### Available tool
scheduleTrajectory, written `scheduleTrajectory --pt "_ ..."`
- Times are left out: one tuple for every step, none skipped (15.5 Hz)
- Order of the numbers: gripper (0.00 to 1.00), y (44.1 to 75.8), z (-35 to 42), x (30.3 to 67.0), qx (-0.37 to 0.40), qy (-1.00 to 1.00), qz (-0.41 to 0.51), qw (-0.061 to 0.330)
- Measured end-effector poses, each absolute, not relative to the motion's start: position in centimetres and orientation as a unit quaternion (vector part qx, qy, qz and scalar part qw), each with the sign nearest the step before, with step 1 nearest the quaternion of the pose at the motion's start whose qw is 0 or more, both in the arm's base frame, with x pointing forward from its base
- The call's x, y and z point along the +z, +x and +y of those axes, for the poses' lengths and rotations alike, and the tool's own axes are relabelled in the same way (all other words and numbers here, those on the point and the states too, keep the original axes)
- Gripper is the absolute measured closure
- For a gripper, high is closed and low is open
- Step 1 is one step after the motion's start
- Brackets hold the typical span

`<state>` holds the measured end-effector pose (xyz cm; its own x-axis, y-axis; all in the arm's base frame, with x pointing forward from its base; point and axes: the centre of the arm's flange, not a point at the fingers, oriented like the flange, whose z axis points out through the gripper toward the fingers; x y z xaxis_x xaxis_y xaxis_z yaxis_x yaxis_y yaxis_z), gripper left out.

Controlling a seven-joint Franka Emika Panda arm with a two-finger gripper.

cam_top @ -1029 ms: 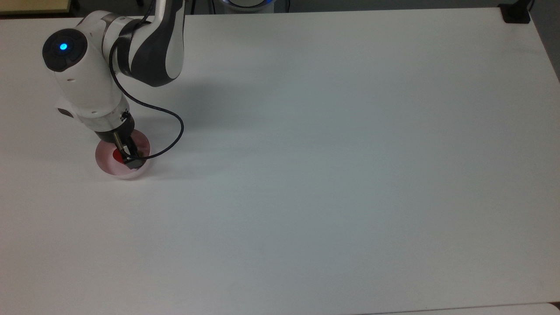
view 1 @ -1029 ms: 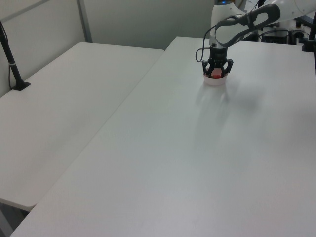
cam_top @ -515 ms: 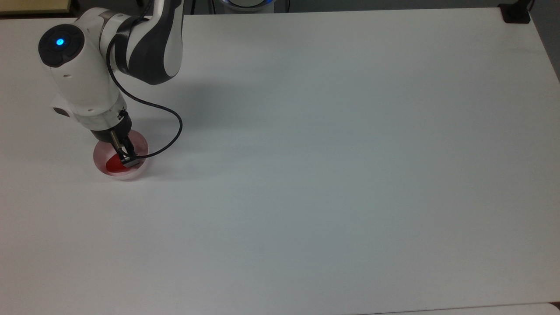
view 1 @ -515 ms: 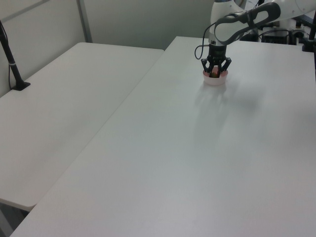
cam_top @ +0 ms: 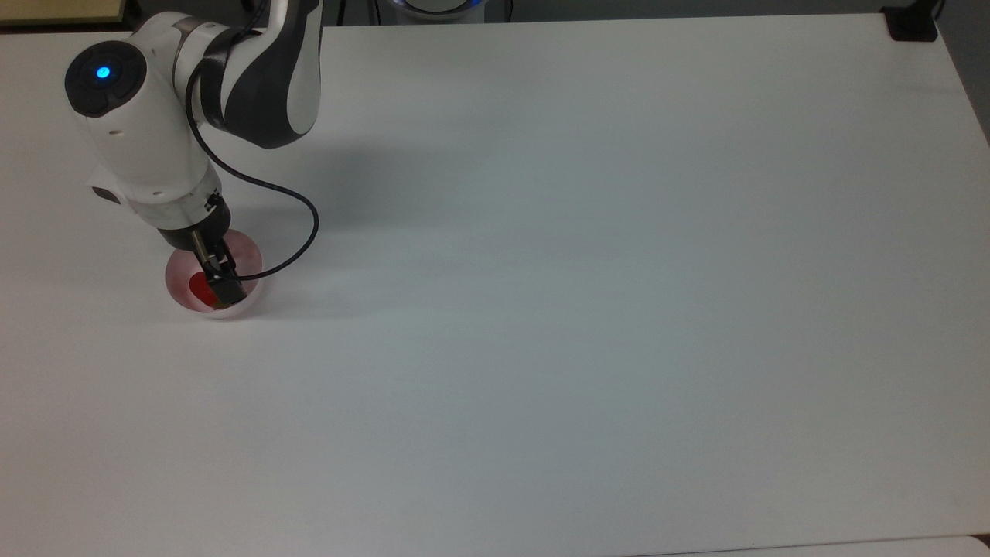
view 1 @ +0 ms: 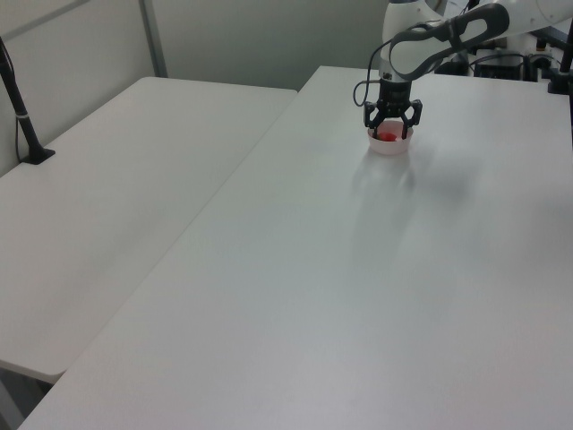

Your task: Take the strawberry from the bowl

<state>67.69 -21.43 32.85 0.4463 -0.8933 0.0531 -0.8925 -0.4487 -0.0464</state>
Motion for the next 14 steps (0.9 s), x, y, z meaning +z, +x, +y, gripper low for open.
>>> scheduleTrajectory --pt "0.21 67.7 -21.6 32.8 -0.035 -0.843 0.537 0.006" --pt "0.22 67.6 -21.7 32.9 -0.035 -0.835 0.550 0.006" --pt "0.22 67.5 -22.0 32.8 -0.035 -0.827 0.561 0.006" --pt "0.22 67.4 -22.4 32.8 -0.035 -0.819 0.572 0.006" --pt "0.22 67.2 -22.8 32.8 -0.034 -0.813 0.582 0.006" --pt "0.22 67.0 -23.2 32.7 -0.033 -0.807 0.589 0.006" --pt "0.22 66.9 -23.5 32.6 -0.032 -0.803 0.595 0.006" --pt "0.22 66.7 -23.8 32.6 -0.032 -0.800 0.599 0.005" --pt "0.22 66.6 -24.1 32.5 -0.032 -0.798 0.602 0.005" --pt "0.22 66.6 -24.3 32.5 -0.032 -0.796 0.604 0.005" --pt "0.22 66.5 -24.4 32.5 -0.032 -0.795 0.606 0.005" --pt "0.22 66.5 -24.4 32.5 -0.031 -0.795 0.606 0.005" --pt "0.22 66.5 -24.3 32.5 -0.031 -0.795 0.606 0.005" --pt "0.19 66.6 -24.1 32.6 -0.031 -0.796 0.604 0.006"
